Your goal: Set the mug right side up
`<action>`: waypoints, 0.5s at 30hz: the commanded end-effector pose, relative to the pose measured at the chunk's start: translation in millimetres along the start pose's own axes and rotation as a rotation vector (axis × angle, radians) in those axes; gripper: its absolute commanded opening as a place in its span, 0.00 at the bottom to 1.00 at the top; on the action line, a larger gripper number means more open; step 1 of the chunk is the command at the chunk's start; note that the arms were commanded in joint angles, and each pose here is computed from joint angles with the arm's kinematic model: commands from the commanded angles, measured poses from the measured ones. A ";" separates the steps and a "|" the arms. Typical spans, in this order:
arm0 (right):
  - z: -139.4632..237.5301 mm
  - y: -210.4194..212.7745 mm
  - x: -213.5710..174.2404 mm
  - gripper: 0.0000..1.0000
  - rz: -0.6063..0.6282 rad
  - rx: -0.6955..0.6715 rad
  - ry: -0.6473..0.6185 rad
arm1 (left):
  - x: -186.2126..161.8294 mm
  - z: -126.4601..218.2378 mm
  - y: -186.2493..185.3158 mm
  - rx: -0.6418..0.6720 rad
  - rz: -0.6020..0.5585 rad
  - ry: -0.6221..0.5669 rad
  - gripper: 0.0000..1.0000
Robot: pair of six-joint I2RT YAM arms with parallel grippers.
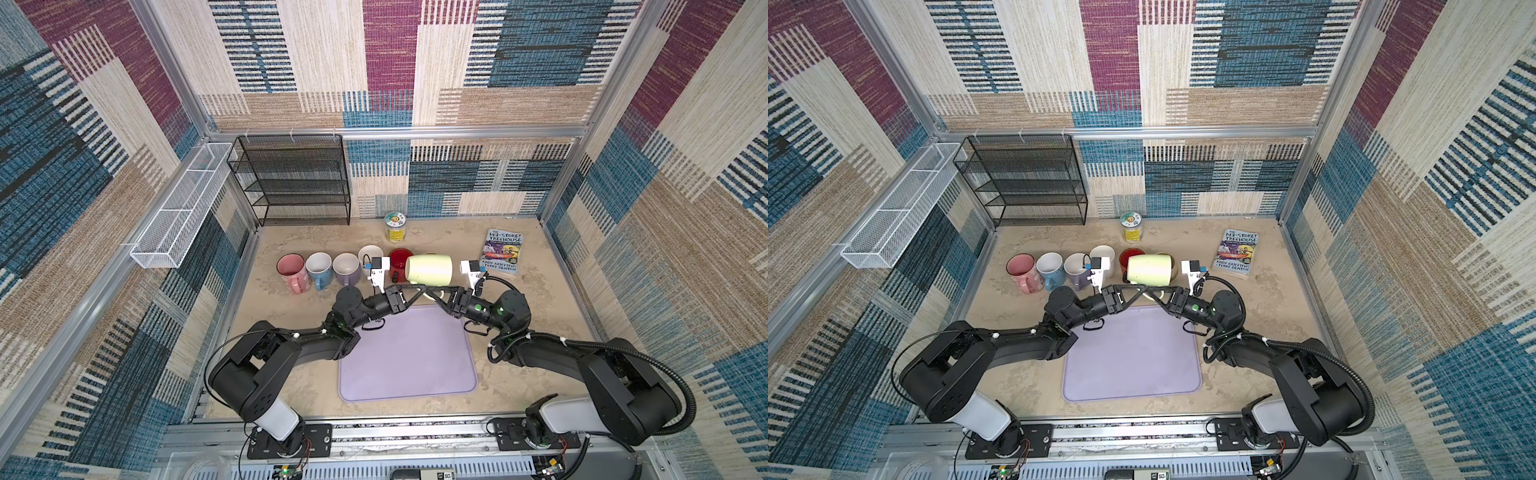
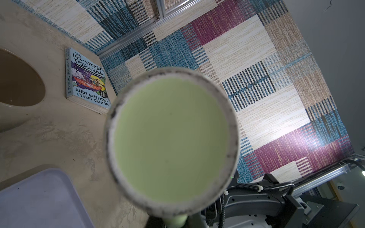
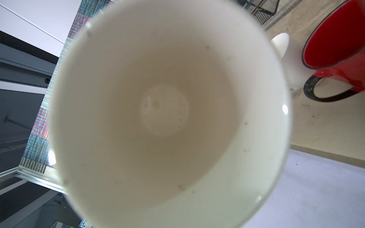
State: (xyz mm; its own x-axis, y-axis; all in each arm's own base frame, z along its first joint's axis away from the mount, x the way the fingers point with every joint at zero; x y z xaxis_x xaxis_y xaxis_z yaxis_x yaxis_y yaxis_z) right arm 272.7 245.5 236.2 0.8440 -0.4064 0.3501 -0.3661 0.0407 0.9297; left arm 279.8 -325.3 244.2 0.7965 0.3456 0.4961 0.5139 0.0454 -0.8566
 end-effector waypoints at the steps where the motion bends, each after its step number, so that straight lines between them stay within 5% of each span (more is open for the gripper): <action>1: 0.9 15.2 1.6 0.00 0.047 0.048 -0.006 | -1.4 2.3 -6.3 -0.020 -0.071 0.006 0.14; 8: 5.4 15.5 2.2 0.00 0.061 0.027 -0.020 | 0.6 11.7 -4.7 0.050 -0.117 -0.017 0.47; 15: 10.8 15.2 1.3 0.00 0.069 0.008 -0.027 | -1.2 26.5 -11.7 0.134 -0.203 0.002 0.59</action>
State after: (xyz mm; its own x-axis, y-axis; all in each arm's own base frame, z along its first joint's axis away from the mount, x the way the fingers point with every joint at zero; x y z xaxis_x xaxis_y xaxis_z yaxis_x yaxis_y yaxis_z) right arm 264.4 238.3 237.9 0.8415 -0.4089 0.3532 -0.3605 0.0620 0.9307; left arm 264.4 -306.4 256.0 0.7236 0.3363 0.6027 0.5861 0.1619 -0.7939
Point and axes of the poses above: each gripper's point midway between its finger pads, its own z axis back along the fingers, its own y axis along the line the jaws close on, x = y × z, the point moved 1 cm from there along z, back along the fingers, and after that the axes turned 1 degree about -z, right-handed, at the moved point
